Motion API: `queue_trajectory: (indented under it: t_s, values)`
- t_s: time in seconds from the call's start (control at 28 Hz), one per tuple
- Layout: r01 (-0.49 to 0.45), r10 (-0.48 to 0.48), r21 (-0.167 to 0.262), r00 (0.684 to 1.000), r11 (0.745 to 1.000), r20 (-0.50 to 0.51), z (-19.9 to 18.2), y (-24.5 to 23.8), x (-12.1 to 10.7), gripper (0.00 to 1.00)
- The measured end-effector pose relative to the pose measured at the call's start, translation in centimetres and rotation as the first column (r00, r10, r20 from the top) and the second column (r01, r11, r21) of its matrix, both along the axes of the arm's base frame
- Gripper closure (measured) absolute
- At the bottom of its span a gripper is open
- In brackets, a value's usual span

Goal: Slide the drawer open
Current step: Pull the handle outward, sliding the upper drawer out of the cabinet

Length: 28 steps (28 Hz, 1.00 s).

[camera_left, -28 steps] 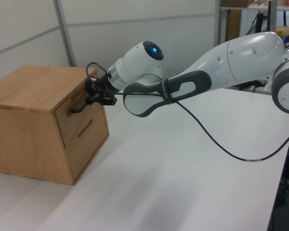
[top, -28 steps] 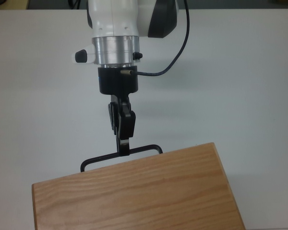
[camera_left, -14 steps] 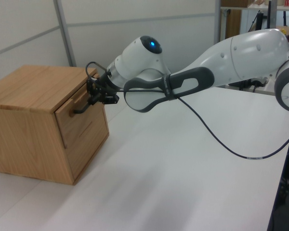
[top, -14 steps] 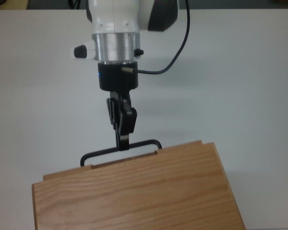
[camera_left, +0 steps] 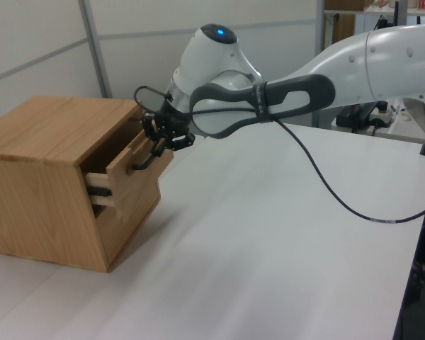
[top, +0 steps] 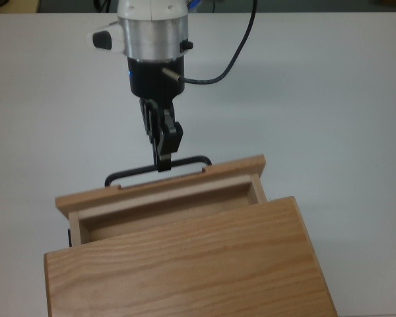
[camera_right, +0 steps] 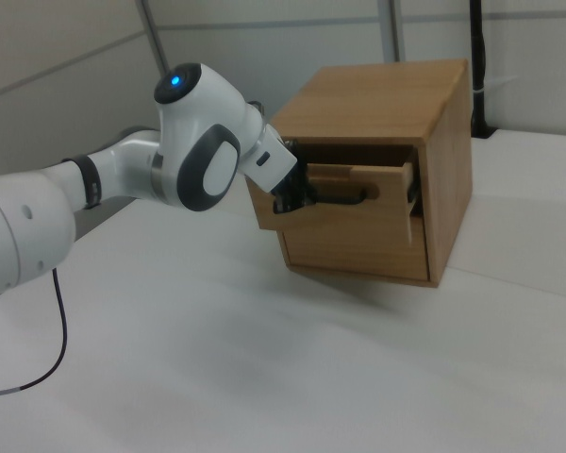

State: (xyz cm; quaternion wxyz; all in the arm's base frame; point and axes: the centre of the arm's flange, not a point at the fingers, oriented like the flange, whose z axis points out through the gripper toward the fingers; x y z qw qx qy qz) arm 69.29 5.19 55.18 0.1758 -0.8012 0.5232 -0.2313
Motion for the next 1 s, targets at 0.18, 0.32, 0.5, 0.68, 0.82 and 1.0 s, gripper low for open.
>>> queue_trajectory:
  t_s: [0.18, 0.32, 0.5, 0.68, 0.82, 1.0]
  values:
    - [-0.012, 0.01, -0.022, 0.996, 1.0, -0.085, 0.6, -0.6, -1.2, 0.84]
    - [-0.027, 0.021, -0.039, 0.988, 0.999, -0.156, 1.0, -0.9, -2.3, 0.84]
    - [-0.038, 0.025, -0.051, 0.971, 0.998, -0.237, 1.4, -1.4, -3.6, 0.84]
    - [-0.036, 0.02, -0.046, 0.946, 0.998, -0.322, 1.5, -2.2, -4.9, 0.84]
    - [-0.053, 0.034, -0.037, 0.917, 0.998, -0.397, 1.4, -2.9, -6.1, 0.84]
    - [-0.061, 0.042, -0.028, 0.89, 0.998, -0.454, 2.1, -3.9, -7.5, 0.84]
